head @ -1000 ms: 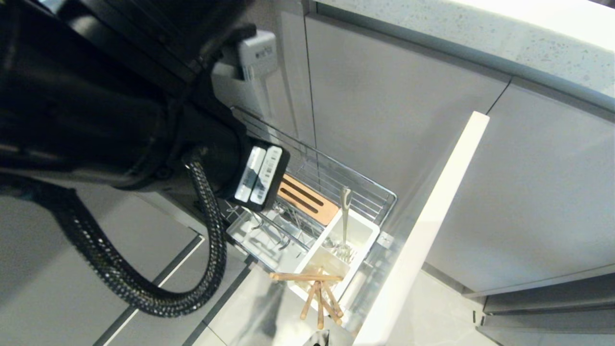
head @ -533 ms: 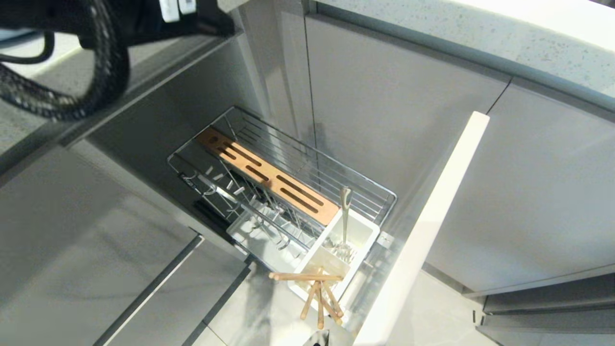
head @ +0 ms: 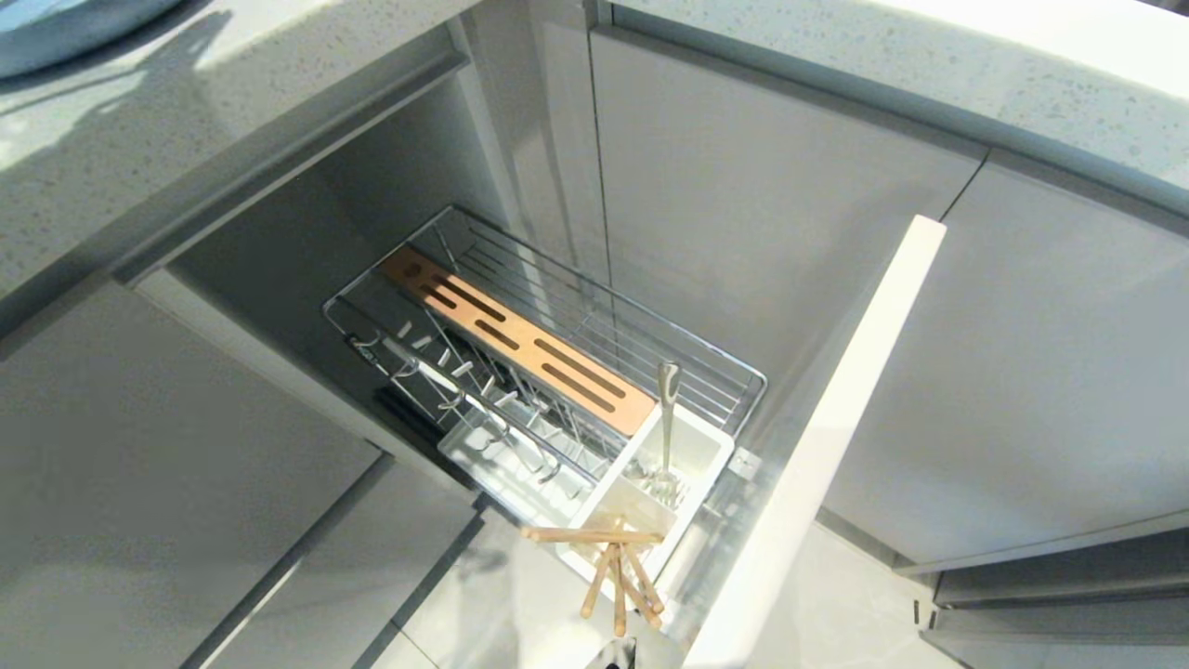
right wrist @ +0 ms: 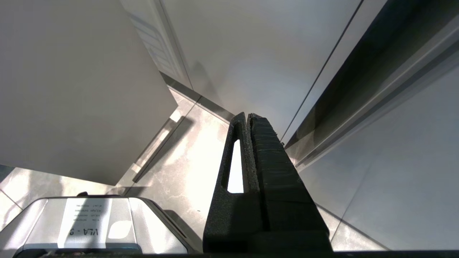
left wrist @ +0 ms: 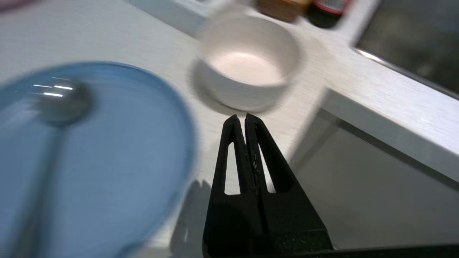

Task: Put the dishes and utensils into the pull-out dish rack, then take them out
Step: Pick up the spoon and place it in the cupboard

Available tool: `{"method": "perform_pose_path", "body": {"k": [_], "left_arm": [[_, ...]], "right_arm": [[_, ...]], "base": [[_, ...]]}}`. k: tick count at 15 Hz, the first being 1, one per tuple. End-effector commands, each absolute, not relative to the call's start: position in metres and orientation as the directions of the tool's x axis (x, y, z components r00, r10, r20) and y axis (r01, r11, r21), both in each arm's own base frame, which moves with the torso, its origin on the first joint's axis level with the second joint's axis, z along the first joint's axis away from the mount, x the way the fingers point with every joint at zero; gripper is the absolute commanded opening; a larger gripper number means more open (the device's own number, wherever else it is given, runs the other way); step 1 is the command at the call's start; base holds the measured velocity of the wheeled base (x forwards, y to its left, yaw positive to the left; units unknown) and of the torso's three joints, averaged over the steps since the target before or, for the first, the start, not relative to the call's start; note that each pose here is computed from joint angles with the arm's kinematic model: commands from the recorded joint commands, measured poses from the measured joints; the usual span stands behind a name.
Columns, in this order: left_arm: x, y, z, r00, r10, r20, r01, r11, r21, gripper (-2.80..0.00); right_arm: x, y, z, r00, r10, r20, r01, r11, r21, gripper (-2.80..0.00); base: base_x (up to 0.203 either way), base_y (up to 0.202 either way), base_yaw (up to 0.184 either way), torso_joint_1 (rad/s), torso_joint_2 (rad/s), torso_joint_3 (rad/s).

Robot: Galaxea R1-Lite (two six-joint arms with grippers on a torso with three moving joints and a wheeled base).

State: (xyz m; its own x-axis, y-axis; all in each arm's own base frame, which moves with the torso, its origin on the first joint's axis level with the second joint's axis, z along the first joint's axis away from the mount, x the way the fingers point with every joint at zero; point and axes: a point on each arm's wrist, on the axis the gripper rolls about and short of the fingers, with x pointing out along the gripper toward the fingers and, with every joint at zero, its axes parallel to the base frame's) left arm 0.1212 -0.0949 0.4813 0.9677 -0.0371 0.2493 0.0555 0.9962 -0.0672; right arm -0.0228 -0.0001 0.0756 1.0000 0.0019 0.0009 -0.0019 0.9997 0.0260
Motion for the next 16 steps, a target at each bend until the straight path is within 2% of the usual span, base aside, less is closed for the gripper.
{"method": "perform_pose_path", "body": {"k": [1,6,9,12,13,16], "left_arm": [[0.114,-0.061,0.487,0.955,0.081,0.286,-0.061,0.995,-0.079,-2.80],[0.071,-0.004,0.481,0.949,0.155,0.276,-0.146,0.988,-0.052,-2.80],[0.050,0.004,0.471,0.966,0.156,0.208,-0.128,0.982,-0.139,-2.80],[0.056,0.008,0.464,0.969,0.212,0.128,-0.191,0.968,-0.163,-2.80],[0.059,0.009,0.461,0.972,0.213,0.104,-0.193,0.966,-0.171,0.00],[0.073,0.010,0.458,0.979,0.195,0.056,-0.180,0.963,-0.202,0.00]], "right_arm": [[-0.023,0.000,0.075,1.000,0.002,0.000,-0.002,1.000,0.026,-2.80],[-0.023,0.000,0.076,1.000,0.002,0.001,-0.002,1.000,0.026,-2.80],[-0.023,0.000,0.075,1.000,0.003,0.000,-0.003,1.000,0.026,-2.80],[-0.023,0.000,0.075,1.000,0.002,0.000,-0.002,1.000,0.026,-2.80],[-0.023,0.000,0.075,1.000,0.002,0.000,-0.002,1.000,0.026,-2.80],[-0.023,0.000,0.075,1.000,0.002,0.000,-0.002,1.000,0.026,-2.80]], "base": [[0.000,0.000,0.000,0.000,0.00,0.000],[0.000,0.000,0.000,0.000,0.00,0.000],[0.000,0.000,0.000,0.000,0.00,0.000],[0.000,0.000,0.000,0.000,0.00,0.000],[0.000,0.000,0.000,0.000,0.00,0.000],[0.000,0.000,0.000,0.000,0.00,0.000]]}}
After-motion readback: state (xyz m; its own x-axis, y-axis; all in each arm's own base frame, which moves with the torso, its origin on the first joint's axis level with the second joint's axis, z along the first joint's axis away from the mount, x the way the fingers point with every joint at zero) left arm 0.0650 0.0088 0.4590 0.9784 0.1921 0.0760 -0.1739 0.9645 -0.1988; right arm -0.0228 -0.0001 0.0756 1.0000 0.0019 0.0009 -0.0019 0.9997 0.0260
